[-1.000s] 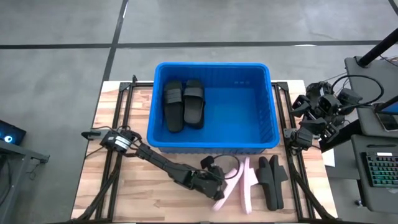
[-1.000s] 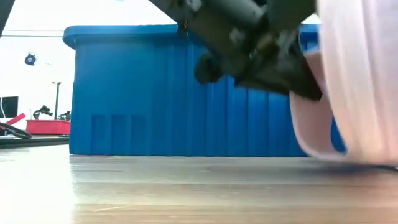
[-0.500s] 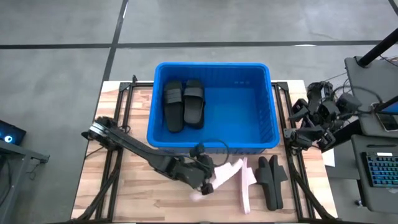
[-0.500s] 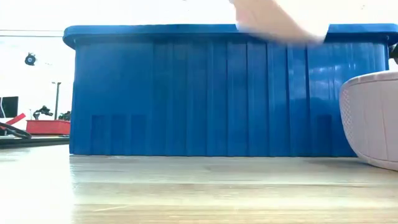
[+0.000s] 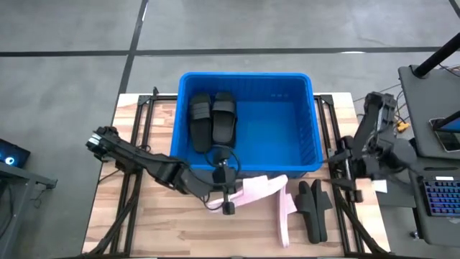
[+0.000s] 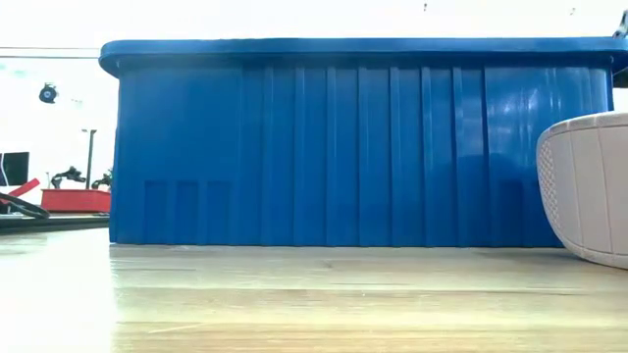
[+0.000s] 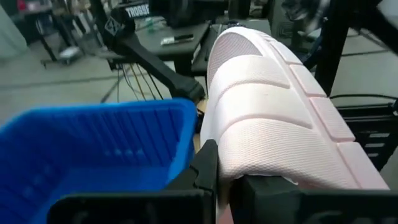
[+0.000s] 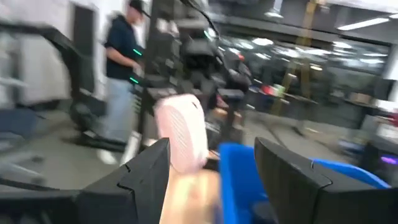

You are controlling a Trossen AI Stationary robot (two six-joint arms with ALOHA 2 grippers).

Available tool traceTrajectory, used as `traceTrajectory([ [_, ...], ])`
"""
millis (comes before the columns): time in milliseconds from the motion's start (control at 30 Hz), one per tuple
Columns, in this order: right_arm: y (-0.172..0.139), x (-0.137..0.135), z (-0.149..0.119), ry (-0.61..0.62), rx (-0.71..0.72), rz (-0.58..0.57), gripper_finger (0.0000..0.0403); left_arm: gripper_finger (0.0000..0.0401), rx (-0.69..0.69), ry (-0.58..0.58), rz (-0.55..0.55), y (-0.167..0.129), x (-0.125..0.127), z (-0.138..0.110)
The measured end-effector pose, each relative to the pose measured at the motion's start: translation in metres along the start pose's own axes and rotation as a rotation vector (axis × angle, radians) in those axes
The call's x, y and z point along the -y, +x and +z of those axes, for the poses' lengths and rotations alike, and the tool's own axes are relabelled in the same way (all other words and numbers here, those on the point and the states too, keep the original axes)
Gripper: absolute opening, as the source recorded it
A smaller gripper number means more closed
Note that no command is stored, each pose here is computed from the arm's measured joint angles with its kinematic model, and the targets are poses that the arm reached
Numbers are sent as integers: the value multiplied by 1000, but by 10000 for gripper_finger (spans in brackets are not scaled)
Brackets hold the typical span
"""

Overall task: Pick and place slides into bin
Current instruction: Put the pink slide into the blue bin

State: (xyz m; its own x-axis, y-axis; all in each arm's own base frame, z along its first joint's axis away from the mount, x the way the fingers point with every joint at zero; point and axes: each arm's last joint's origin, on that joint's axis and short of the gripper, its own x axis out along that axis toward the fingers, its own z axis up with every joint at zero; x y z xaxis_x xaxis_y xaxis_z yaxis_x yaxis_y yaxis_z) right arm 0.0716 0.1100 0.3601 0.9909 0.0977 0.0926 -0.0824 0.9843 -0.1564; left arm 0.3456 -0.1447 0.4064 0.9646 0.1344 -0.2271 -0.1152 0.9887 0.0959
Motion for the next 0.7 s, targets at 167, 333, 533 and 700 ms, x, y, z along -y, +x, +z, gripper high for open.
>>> traceTrajectory([
  [167, 12, -17, 8, -50, -36, -44, 224, 0, 6, 83, 0, 10, -1, 5],
  [333, 23, -23, 19, -17, -42, -69, 224, 0, 4, 128, -26, 19, -3, 5],
  [533, 33, -33, 23, -103, -73, -50, 224, 0, 21, 114, -19, 27, -7, 6],
  [700, 44, -35, 15, -107, -173, -39, 224, 0, 55, 117, -31, 30, -7, 8],
])
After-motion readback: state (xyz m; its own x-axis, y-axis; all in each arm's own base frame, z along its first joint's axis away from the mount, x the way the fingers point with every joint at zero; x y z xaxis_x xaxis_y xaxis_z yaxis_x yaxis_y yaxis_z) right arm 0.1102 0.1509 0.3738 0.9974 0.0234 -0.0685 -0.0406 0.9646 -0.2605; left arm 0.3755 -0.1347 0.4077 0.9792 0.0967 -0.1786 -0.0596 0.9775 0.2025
